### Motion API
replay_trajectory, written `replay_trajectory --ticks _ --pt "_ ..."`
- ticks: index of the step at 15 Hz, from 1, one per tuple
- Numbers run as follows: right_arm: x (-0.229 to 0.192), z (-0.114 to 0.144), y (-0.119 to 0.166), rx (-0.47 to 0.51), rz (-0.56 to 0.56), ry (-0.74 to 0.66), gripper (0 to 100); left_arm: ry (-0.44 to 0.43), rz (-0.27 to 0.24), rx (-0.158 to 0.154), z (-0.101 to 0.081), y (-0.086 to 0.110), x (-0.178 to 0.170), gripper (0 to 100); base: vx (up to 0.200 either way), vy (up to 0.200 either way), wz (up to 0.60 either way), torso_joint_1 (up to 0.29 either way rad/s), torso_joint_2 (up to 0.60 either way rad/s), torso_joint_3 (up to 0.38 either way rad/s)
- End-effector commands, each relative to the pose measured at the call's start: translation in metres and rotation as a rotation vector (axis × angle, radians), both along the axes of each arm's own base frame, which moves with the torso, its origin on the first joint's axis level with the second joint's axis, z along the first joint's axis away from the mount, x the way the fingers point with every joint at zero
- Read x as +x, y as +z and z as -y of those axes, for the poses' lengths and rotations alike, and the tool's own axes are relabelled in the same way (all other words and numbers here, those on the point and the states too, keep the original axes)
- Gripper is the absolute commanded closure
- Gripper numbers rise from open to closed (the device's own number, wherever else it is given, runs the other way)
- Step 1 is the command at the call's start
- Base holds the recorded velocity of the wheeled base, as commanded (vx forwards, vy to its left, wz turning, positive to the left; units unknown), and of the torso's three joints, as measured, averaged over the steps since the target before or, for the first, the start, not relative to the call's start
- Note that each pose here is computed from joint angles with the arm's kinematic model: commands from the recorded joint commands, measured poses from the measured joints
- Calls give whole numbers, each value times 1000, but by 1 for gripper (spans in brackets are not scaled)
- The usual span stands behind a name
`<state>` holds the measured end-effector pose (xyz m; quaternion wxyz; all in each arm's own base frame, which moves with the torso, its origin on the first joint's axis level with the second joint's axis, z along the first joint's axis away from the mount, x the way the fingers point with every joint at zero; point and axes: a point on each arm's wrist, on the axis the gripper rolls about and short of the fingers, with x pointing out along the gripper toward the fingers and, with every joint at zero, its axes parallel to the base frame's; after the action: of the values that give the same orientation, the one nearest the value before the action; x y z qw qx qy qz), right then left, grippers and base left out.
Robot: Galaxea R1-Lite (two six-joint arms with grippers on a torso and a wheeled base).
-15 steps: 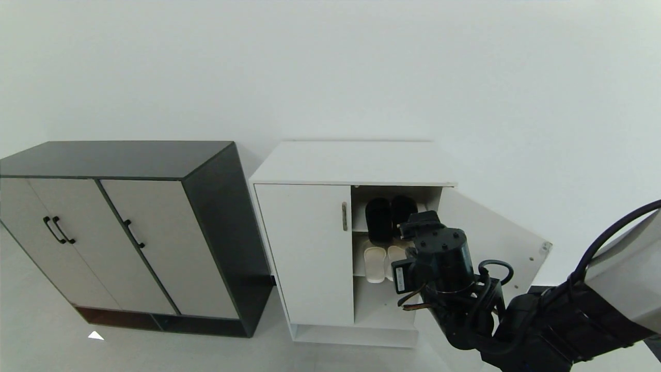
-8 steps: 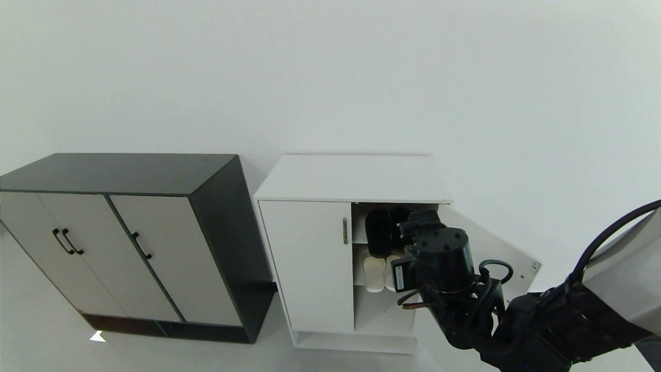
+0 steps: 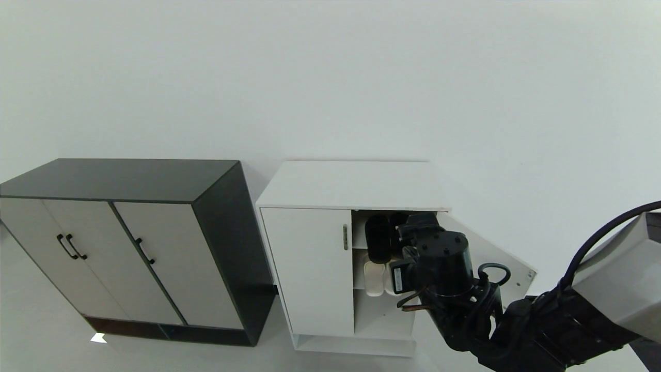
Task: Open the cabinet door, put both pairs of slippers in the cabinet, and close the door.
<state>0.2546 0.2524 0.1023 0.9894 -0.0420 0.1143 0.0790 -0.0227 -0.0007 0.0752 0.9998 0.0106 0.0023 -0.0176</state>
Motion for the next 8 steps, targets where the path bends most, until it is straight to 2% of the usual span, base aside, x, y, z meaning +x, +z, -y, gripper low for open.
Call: replay_trajectory --ticks 1,2,8 --pt "0 0 -2 -4 -4 2 100 0 0 0 0 0 0 100 0 0 -600 2 -2 -2" --pt "0 0 -2 -5 -5 2 100 0 0 0 0 0 0 100 0 0 -600 12 2 -2" --pt "6 3 -6 -10 23 -10 100 1 0 0 0 0 0 100 0 0 0 0 0 0"
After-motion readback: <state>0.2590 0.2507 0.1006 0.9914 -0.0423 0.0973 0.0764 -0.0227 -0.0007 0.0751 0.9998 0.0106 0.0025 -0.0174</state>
